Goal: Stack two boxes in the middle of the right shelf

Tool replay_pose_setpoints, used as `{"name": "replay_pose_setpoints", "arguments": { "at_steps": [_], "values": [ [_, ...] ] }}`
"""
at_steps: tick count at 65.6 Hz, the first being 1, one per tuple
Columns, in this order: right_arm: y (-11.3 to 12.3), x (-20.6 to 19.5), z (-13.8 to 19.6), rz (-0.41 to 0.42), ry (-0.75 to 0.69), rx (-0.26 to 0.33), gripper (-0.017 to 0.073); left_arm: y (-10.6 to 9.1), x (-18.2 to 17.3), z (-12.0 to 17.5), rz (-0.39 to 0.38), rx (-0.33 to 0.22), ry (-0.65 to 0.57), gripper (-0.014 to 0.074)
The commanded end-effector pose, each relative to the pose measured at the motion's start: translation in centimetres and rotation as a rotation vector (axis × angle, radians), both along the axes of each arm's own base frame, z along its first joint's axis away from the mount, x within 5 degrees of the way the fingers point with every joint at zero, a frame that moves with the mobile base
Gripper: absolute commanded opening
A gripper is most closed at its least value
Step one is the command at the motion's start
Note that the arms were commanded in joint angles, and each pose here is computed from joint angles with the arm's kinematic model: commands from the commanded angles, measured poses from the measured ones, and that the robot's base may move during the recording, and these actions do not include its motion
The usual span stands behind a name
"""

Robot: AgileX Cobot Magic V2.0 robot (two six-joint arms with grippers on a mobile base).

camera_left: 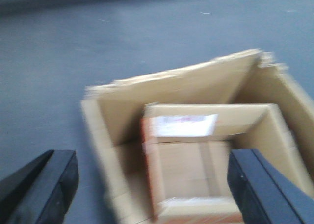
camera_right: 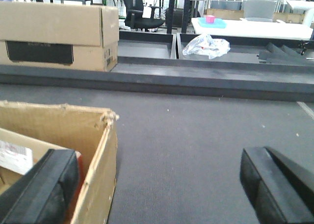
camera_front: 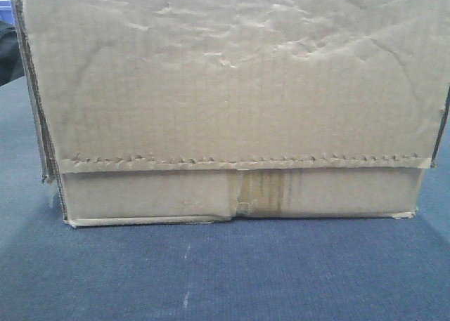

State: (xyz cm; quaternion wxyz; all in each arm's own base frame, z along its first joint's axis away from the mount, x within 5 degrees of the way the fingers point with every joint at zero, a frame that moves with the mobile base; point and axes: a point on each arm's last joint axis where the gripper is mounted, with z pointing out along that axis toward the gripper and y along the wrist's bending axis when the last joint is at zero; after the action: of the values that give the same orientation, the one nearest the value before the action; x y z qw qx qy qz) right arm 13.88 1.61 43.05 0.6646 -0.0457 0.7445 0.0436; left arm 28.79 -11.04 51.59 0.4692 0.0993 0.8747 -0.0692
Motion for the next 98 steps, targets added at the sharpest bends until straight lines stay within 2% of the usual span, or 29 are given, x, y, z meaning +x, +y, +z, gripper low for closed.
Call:
{"name": "replay_pose_setpoints", "arguments": {
  "at_steps": [1,6,11,17,27,37,46,59,72,98],
  "values": [
    [0.0,0.2,1.7,0.002,0.002,-0.012,0.0568,1.1,-0.9,0.9,0.053,0.048,-0.03,0.051],
    [0.1,0.9,2.8,0.008,0.049,-0.02,0.0568,1.5,-1.1,1.1,0.077,0.076,-0.048,0.051],
    [0.5,1.5,4.1,0.031,0.08,-0.035,0.0568,1.7,-1.0,1.0,0.083,0.078,-0.046,0.051],
    [1.3,2.7,5.0,0.078,0.132,-0.074,0.0568,2.0,-0.8,0.8,0.08,0.061,-0.027,0.051],
    [2.9,5.1,5.1,0.15,0.286,-0.105,0.0568,3.2,-0.1,-0.5,0.064,0.036,0.036,0.051],
    [3.9,7.6,3.0,0.186,0.5,-0.145,0.0568,4.1,0.5,-3.4,0.07,-0.017,0.164,0.051],
    [4.7,9.5,0.9,0.209,0.639,-0.155,0.0568,3.3,1.2,-6.8,0.054,0.017,0.28,0.051],
    [5.8,11.9,-1.6,0.246,0.764,-0.125,0.0568,1.4,1.4,-11.0,0.0,0.05,0.424,0.051],
    [6.4,14.3,-4.7,0.25,0.91,-0.142,0.0568,0.9,1.6,-12.5,-0.015,0.012,0.454,0.051],
    [7.1,17.7,-8.9,0.253,1.025,-0.163,0.0568,0.2,3.9,-16.3,-0.003,0.053,0.596,0.0508]
  ]
}}
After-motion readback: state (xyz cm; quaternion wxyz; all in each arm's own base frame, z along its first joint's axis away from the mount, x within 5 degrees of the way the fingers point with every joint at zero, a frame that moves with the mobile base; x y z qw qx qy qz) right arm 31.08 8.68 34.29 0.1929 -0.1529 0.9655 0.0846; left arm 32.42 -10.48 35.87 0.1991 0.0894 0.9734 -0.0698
